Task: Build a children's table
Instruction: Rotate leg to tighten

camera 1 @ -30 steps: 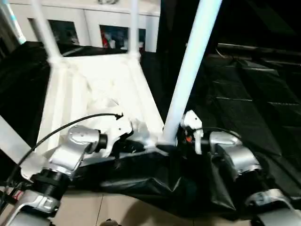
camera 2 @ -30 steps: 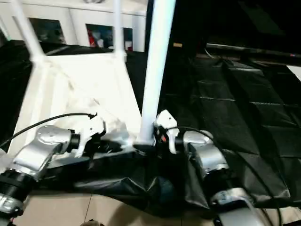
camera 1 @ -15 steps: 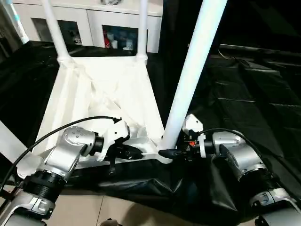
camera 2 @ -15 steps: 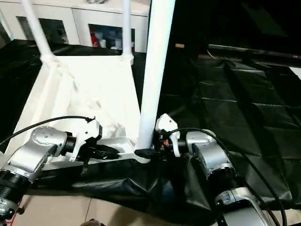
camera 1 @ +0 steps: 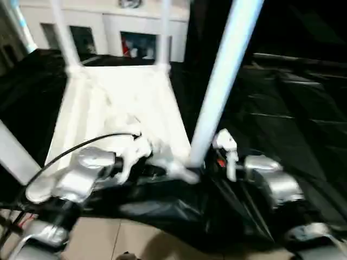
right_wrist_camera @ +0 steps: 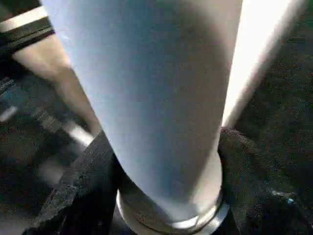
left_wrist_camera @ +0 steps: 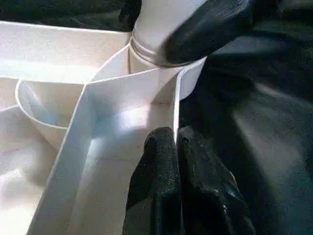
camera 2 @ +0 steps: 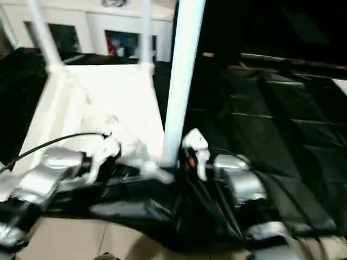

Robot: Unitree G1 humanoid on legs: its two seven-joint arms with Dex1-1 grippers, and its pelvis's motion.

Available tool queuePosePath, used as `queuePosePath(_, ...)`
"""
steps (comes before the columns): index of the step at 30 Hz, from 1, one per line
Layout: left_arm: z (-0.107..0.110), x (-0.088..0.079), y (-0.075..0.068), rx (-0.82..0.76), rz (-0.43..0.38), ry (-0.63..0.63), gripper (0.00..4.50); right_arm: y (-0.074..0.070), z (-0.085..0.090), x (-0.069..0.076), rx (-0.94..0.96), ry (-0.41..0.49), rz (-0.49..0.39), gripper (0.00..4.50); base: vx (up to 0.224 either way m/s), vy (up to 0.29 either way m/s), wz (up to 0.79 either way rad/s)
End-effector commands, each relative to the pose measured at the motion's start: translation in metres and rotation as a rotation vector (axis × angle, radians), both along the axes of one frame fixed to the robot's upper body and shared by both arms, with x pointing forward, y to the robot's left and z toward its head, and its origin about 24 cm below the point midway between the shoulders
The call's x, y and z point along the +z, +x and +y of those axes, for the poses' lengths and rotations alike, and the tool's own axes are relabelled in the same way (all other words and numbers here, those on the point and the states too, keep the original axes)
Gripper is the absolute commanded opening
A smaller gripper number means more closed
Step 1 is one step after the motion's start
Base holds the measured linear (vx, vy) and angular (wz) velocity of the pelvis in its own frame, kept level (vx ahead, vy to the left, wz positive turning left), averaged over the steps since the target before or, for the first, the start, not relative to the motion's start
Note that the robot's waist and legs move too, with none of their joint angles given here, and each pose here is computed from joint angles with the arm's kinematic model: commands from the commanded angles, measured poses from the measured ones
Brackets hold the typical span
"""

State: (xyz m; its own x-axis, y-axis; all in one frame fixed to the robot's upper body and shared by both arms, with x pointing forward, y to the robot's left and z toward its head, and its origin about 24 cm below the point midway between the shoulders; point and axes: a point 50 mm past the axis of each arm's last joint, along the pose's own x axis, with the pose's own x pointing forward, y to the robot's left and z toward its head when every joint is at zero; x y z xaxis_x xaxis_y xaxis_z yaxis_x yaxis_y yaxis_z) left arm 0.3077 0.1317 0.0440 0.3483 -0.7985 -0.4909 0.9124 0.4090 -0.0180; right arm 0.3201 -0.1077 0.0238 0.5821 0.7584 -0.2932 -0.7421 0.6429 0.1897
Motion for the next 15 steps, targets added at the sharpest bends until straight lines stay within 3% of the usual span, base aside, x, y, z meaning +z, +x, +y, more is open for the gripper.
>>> queuePosePath(1,-0.031,0.012,0.008,0.004,-0.06,-0.047,0.0,-0.006,0.026,-0.019,-0.051,-0.041,0.091,2.61,-0.061,0.016,-0.15)
queuePosePath(4,-0.047,0.014,0.012,0.05,-0.076,-0.069,0.0,0.001,0.043,-0.018,-0.188,-0.015,0.104,2.61,0.0,0.0,0.0)
queuePosePath(8,-0.056,0.016,0.011,0.024,-0.088,-0.081,0.0,0.001,0.058,-0.011,-0.149,0.012,0.05,2.61,0.0,0.0,0.0)
queuePosePath(10,-0.056,0.015,0.009,0.0,-0.093,-0.071,0.0,0.0,0.063,-0.007,-0.105,0.04,0.036,3.16,0.0,0.0,0.0)
queuePosePath(13,-0.049,0.012,0.004,-0.045,-0.086,-0.054,0.0,-0.001,0.059,0.0,-0.035,0.094,0.031,3.39,0.0,0.0,0.0)
queuePosePath(15,-0.043,0.011,0.002,-0.074,-0.077,-0.045,0.0,-0.001,0.051,0.004,0.009,0.081,0.012,3.65,0.0,0.0,0.0)
